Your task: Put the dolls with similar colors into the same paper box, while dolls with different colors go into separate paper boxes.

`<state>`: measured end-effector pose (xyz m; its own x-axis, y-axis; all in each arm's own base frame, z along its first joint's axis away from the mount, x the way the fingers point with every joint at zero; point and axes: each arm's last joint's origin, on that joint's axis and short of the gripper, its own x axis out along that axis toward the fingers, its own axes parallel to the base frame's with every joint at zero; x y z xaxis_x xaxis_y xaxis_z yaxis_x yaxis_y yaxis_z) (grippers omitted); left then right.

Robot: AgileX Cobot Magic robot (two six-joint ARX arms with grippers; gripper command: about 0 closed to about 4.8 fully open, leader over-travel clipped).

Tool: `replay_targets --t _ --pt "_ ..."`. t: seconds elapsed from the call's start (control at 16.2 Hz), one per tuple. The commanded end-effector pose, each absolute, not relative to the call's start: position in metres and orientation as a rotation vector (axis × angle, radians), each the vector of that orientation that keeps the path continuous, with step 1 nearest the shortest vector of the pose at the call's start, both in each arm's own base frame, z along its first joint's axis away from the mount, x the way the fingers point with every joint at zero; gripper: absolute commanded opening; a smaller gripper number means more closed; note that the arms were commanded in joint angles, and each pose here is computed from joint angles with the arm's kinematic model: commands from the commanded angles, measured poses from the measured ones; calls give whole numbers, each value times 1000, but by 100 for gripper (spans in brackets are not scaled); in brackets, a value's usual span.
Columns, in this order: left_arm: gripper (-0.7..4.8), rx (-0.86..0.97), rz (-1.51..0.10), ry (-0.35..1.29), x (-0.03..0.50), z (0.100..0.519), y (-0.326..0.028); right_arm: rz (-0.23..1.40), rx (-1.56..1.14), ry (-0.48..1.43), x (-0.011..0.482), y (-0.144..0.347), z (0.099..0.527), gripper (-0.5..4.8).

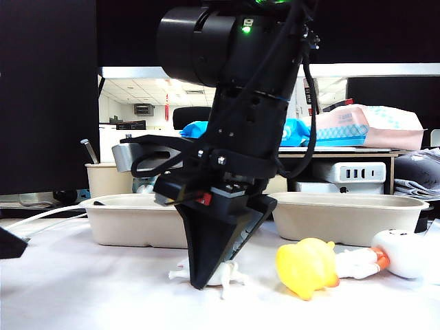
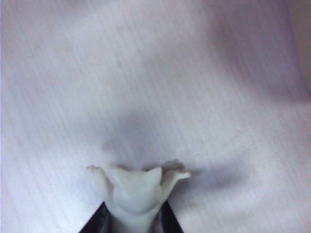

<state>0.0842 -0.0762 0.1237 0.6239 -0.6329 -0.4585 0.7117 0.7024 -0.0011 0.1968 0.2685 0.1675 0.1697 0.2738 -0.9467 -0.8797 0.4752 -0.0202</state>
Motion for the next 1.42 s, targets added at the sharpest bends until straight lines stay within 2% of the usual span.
replay_targets --t 0.06,0.49,0.8,0.99,1.05,1.23,1.42 --pt "-5 184 -781 439 85 125 -77 857 -703 1114 203 264 165 80" --pt "-5 211 -920 417 73 126 -88 768 -598 1035 233 243 203 80" --pt "-5 136 -922 238 69 143 -83 629 -481 969 265 194 231 80" --pt "-5 112 -919 180 68 149 -81 720 -410 994 266 191 231 88" --pt "-5 112 -920 181 68 148 -81 783 -408 993 261 199 231 123" --pt "-5 119 -920 199 68 147 -81 831 -437 995 252 215 225 245" --pt "-5 156 -896 296 73 138 -83 862 -475 1042 248 230 208 257"
